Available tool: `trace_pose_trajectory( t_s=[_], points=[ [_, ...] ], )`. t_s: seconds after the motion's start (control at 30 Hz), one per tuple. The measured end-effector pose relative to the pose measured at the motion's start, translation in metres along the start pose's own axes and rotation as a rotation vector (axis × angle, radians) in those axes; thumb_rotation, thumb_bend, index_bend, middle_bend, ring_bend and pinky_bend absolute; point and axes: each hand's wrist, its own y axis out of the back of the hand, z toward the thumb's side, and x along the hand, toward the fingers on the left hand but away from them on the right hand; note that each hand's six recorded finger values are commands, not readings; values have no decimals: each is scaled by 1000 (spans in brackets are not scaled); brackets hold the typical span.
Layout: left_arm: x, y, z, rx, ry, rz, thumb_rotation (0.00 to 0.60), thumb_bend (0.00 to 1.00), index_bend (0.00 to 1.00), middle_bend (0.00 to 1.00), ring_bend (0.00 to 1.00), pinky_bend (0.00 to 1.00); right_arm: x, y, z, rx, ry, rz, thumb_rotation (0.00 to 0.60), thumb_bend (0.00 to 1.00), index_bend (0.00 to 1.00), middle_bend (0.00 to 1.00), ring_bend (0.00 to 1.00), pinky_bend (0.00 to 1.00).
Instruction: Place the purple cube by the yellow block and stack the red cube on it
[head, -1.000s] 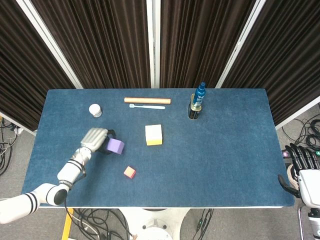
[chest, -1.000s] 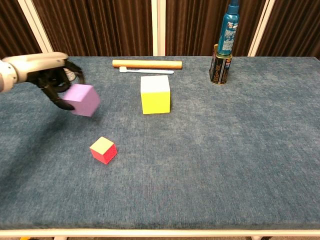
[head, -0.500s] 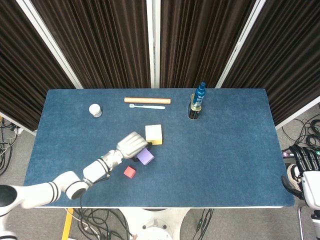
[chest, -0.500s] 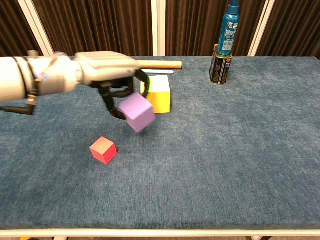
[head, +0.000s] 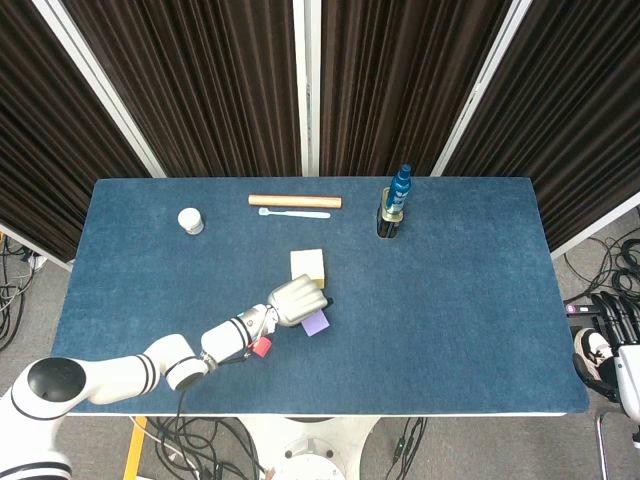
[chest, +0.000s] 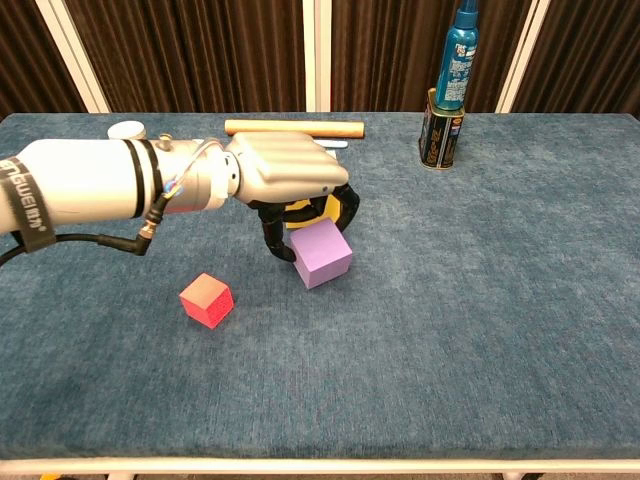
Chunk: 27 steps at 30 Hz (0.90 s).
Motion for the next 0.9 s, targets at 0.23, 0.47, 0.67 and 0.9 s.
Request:
trace_pose_trajectory(
  t_s=[0.23, 0.47, 0.67, 0.9],
  points=[
    [10, 9, -1, 8, 15, 9, 600, 270, 466, 924, 964, 990, 3, 3, -3, -1, -9, -9, 600, 244, 0, 64, 0, 64],
    [16, 12, -3, 13, 32, 6, 600, 260, 438, 911, 955, 981, 7, 4, -5, -3, -14, -14, 600, 243, 0, 66, 0, 63],
    [14, 17, -3, 6, 48, 36, 600, 138, 323, 891, 948, 980, 9, 6, -5, -2, -13, -19, 600, 243, 0, 68, 0, 63],
    [-2, 35, -7, -10, 75, 144, 600, 68, 226, 868, 941, 980, 8, 5, -1, -8, 6, -20, 600, 244, 0, 68, 0, 64]
  ],
)
